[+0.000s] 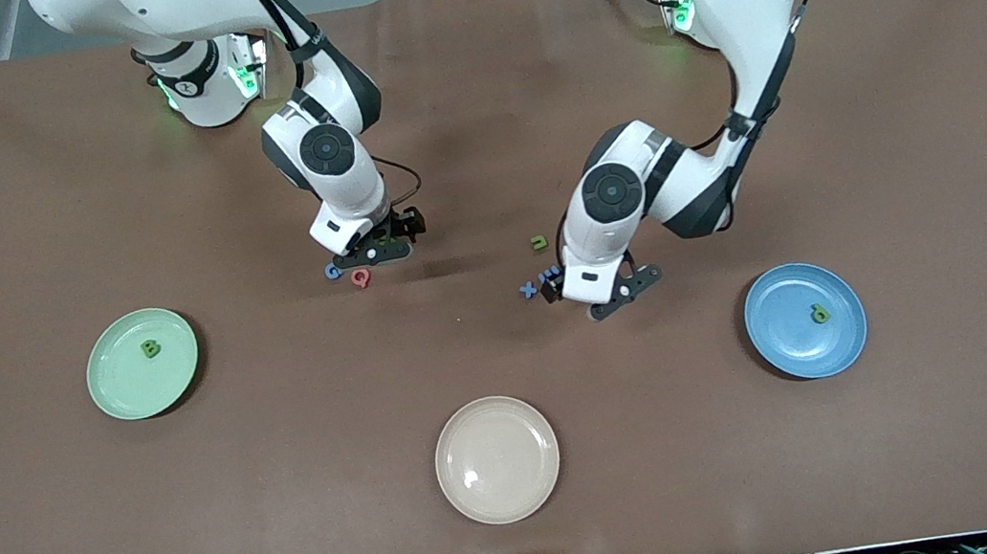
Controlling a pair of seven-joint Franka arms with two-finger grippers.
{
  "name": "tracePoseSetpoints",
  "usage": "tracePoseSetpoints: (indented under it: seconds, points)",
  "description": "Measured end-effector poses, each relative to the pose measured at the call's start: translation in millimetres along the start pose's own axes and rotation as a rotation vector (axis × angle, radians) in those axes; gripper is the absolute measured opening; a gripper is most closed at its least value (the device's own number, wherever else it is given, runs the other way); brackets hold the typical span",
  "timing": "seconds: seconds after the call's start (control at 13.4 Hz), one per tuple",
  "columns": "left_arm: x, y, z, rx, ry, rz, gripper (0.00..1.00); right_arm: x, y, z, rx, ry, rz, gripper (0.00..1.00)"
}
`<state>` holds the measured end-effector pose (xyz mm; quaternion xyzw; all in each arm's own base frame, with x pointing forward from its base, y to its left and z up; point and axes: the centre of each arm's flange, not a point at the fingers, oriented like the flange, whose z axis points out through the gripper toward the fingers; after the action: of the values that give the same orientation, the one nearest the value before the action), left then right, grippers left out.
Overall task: Sort upper and lower case letters into plates
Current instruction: 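Grasp the green M with the right gripper while the left gripper reaches m, then carry the M to the green plate with the right gripper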
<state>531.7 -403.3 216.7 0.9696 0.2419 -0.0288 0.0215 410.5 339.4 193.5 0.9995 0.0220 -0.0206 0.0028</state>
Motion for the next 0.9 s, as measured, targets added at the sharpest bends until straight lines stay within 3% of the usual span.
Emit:
tracePoseSetpoints:
  seconds: [0.22, 0.37, 0.45, 0.75, 0.9]
  points:
    - [-14, 14, 20, 0.008, -0.018, -0.007, 1.0, -1, 1, 5, -0.006, -0.008, 0.0, 0.96]
    - [-17, 17, 26, 0.01, -0.023, -0.003, 1.0, -3, 2, 9, -0.011, -0.015, 0.0, 0.82]
    - [-18, 17, 28, 0.012, -0.025, -0.006, 1.0, -3, 3, 11, -0.013, -0.018, 0.0, 0.82]
    - [-20, 13, 37, 0.028, -0.033, -0.034, 1.0, -5, 4, 20, -0.022, -0.031, 0.001, 0.63]
    - [-21, 13, 38, 0.029, -0.034, -0.034, 1.0, -5, 3, 19, -0.021, -0.03, 0.0, 0.59]
